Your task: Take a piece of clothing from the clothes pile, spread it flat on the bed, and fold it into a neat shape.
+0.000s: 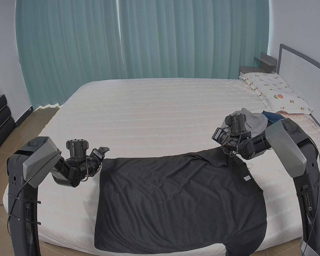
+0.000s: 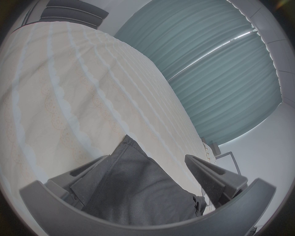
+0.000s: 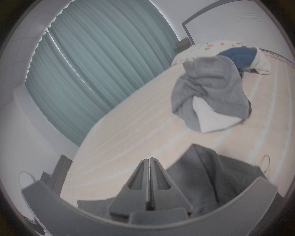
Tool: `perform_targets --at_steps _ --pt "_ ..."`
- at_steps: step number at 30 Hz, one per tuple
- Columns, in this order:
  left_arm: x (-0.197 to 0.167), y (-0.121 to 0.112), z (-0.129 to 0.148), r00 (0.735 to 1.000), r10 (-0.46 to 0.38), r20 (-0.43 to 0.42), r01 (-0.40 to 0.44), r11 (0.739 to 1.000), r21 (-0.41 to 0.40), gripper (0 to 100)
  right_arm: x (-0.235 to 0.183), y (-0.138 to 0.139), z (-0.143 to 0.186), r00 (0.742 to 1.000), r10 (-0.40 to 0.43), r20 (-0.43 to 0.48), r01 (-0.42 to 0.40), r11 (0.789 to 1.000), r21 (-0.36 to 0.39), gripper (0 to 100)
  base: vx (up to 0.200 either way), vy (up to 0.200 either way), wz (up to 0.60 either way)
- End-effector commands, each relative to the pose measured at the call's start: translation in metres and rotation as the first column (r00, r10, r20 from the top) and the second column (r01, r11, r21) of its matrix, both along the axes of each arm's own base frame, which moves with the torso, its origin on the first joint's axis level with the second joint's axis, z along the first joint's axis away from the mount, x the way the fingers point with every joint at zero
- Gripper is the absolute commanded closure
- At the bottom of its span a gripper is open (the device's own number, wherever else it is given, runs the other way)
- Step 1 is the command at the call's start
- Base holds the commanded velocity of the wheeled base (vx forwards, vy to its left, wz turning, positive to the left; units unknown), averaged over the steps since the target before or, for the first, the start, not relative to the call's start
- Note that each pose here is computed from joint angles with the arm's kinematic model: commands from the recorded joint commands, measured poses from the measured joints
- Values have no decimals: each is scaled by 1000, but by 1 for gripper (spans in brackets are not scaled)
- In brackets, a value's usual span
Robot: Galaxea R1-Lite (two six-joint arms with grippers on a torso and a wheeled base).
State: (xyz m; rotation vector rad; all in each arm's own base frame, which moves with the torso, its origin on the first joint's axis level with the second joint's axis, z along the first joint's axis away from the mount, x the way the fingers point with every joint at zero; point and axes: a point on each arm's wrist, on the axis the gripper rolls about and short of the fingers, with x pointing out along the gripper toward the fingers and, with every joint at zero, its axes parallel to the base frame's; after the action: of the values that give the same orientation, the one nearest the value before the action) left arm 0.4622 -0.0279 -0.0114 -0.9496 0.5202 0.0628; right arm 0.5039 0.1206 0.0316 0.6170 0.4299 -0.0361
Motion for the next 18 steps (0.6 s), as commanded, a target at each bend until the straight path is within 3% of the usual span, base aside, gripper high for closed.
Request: perform_targets --at_steps 1,7,8,18 --pt "0 0 -1 1000 0 -2 0 1000 0 0 16 -3 8 998 -16 54 15 1000 16 100 0 0 0" --pt "0 0 -1 1000 -1 0 1 1000 1 0 -4 -16 -13 995 20 -95 -19 1000 9 100 0 0 0" --pt "0 0 -1 1000 -1 -2 1 1000 2 0 -6 -19 -15 994 25 -105 -24 1000 13 0 0 0 0" --pt "0 0 -3 1000 -4 -4 4 1000 8 0 -23 -28 -36 973 93 -211 -84 995 50 0 0 0 0"
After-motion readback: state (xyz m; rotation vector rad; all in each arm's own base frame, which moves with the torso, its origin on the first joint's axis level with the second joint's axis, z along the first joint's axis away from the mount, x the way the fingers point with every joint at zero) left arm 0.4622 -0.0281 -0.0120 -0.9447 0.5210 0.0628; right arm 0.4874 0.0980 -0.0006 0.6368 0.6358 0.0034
